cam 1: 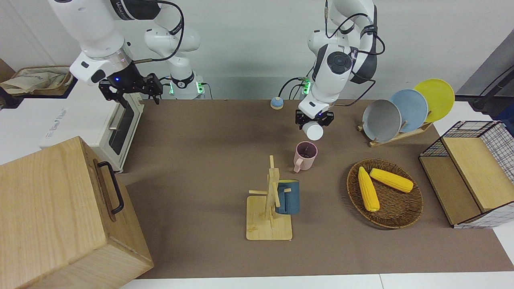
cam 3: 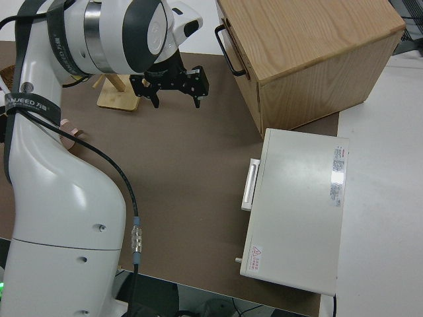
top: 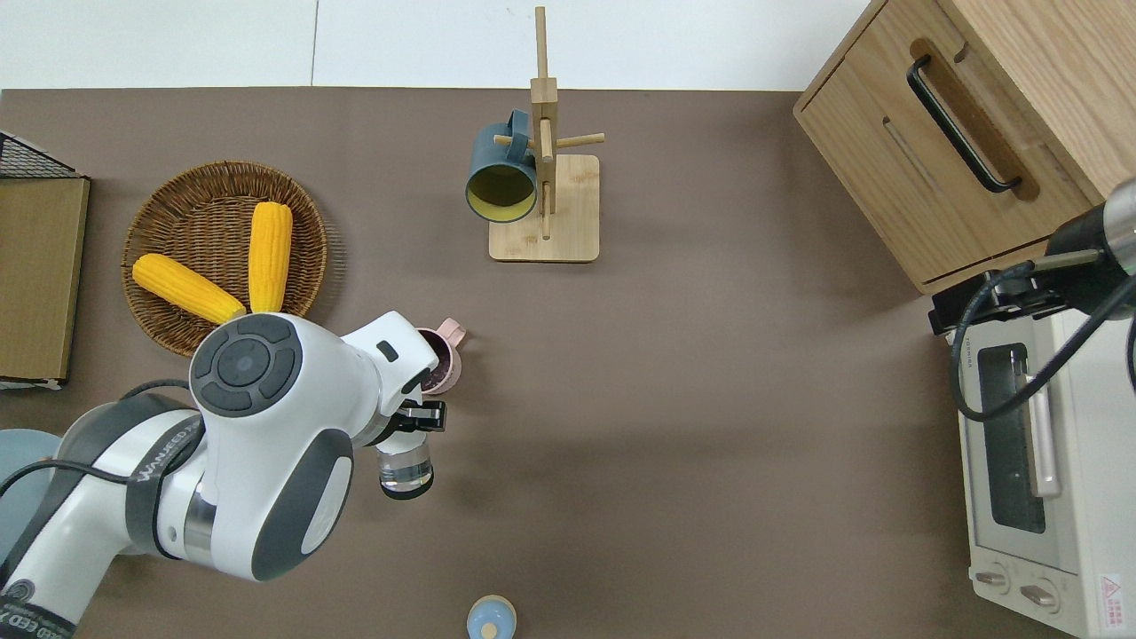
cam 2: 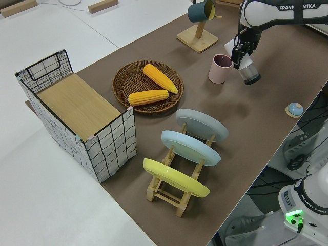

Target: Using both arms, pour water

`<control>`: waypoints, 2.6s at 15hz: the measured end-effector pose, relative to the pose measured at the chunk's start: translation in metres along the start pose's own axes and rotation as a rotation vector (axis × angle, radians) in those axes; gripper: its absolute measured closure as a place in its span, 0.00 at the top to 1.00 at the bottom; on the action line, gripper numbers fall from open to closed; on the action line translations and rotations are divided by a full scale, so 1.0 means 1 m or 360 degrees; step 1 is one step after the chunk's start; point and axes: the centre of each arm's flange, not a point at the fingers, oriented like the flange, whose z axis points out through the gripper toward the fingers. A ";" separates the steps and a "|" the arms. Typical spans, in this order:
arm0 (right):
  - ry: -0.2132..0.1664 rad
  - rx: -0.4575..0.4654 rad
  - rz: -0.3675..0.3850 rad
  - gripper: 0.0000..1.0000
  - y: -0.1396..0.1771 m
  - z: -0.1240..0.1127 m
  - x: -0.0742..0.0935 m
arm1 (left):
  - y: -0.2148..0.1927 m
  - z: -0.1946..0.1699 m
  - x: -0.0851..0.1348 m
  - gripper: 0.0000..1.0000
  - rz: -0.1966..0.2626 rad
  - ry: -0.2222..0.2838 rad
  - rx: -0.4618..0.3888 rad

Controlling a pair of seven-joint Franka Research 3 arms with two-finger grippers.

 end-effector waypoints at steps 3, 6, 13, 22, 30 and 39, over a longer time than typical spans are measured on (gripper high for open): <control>0.0000 0.0000 0.0000 1.00 0.000 0.000 0.000 | -0.003 0.008 -0.009 0.63 -0.0005 0.0152 -0.0012; 0.0000 0.0000 0.0000 1.00 0.000 0.000 0.000 | -0.008 0.015 -0.026 0.63 -0.0006 0.0272 -0.0007; 0.0000 0.0000 0.0000 1.00 0.000 0.000 0.000 | -0.026 0.035 -0.053 0.63 -0.0049 0.0447 -0.0002; 0.0000 0.0000 0.0000 1.00 0.000 0.000 0.000 | -0.110 -0.039 -0.014 0.63 -0.0299 0.0745 0.0014; 0.0000 0.0000 0.0000 1.00 0.000 0.000 0.000 | -0.206 -0.161 0.040 0.63 -0.0451 0.1109 0.0140; 0.0000 0.0000 0.0000 1.00 0.000 0.000 0.000 | -0.347 -0.204 0.052 0.63 -0.0518 0.1212 0.0288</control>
